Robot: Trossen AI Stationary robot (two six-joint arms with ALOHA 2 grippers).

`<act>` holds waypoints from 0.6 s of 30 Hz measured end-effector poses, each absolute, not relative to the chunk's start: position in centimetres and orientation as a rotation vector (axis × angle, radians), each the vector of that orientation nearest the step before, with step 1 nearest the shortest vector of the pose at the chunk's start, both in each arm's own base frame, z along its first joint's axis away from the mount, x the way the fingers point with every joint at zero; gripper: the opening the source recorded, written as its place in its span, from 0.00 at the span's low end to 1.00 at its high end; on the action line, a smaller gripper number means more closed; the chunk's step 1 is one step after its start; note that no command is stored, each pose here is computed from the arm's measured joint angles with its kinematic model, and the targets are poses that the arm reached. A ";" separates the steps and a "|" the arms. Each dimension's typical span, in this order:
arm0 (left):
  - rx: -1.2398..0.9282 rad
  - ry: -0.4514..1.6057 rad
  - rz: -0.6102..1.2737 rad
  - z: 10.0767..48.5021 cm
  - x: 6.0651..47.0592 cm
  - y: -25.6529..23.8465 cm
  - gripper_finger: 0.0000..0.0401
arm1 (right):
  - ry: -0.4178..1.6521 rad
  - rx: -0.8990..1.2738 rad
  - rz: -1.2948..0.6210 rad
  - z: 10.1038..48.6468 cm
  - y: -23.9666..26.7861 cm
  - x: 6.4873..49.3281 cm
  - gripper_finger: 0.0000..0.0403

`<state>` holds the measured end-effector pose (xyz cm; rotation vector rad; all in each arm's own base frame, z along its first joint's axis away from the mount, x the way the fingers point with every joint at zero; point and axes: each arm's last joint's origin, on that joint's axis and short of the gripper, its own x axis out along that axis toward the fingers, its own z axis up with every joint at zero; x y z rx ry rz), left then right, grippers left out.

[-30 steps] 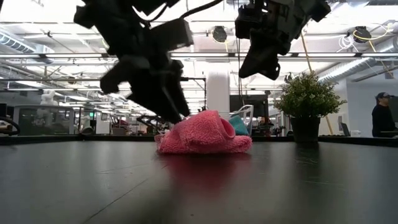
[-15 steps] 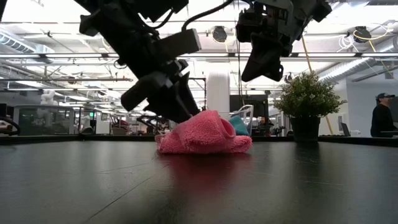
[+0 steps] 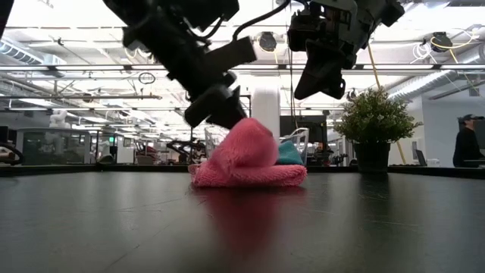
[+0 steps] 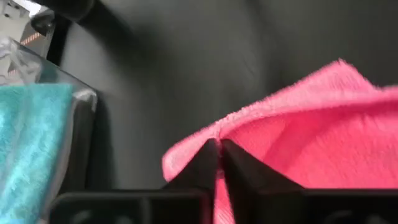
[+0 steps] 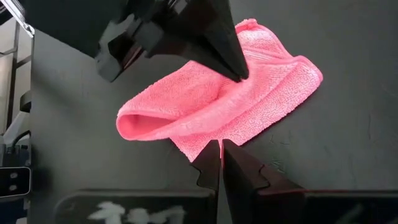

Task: Fold microfiber towels
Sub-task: Fold the pink microfiber cloth

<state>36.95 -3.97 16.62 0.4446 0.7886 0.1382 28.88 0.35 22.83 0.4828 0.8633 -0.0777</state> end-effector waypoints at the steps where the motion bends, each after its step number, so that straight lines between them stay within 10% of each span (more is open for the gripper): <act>1: 0.437 0.785 0.137 16.9 37.1 -3.8 0.04 | 0.863 0.485 -0.078 22.8 0.4 28.9 0.03; 18: 0.440 0.820 0.149 16.8 37.1 -3.0 0.12 | 0.863 0.485 -0.078 22.8 0.4 28.9 0.03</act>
